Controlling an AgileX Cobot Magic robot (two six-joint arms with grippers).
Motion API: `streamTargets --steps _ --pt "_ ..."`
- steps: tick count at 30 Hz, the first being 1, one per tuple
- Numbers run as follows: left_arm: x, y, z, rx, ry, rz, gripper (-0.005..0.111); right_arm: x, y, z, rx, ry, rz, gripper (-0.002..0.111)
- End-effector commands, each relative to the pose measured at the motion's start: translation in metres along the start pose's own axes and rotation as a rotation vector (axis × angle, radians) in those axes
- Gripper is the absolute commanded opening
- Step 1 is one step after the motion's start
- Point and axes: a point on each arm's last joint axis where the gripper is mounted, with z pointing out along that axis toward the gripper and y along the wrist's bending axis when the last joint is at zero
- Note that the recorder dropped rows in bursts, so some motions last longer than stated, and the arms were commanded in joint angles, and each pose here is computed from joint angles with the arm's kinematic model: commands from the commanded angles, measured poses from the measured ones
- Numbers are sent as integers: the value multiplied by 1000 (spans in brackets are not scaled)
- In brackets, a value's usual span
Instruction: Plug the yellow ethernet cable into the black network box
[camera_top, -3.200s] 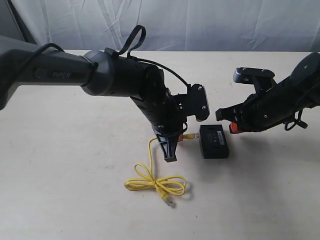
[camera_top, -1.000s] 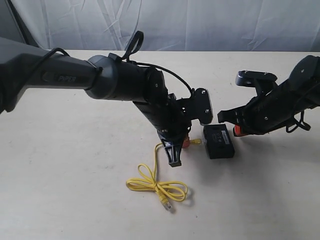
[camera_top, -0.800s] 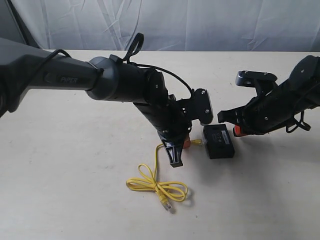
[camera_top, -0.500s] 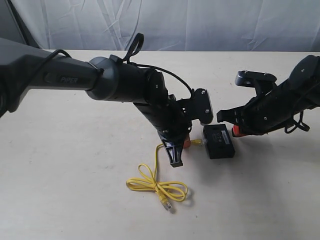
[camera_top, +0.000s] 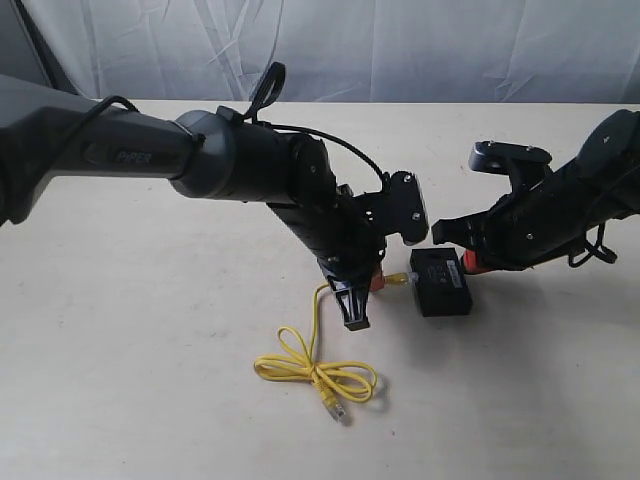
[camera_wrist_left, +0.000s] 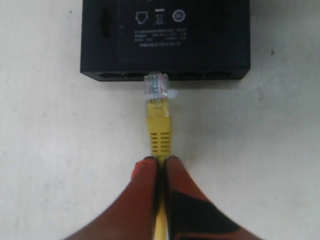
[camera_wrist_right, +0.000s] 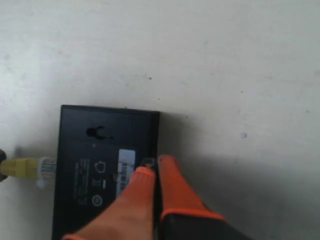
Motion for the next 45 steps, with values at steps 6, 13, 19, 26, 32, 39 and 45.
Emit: streamTargets --steps 6,13,19,26,32,39,45 --pt "-4 1 -4 -12 -24 -18 0 1 1 0 -11 10 7 0" --pt "-4 1 -4 -12 -24 -18 0 1 1 0 -11 10 7 0" --pt "-3 0 -2 -9 -21 -19 0 1 1 0 -11 10 7 0" --pt "0 0 5 -7 -14 -26 0 1 1 0 -11 10 7 0" --pt "-1 1 5 -14 -17 -26 0 1 1 0 -17 10 17 0" --pt "-1 1 5 -13 -20 -33 0 2 5 1 -25 19 10 0" --pt "-3 -1 0 5 -20 -8 0 4 17 4 -28 16 -30 0"
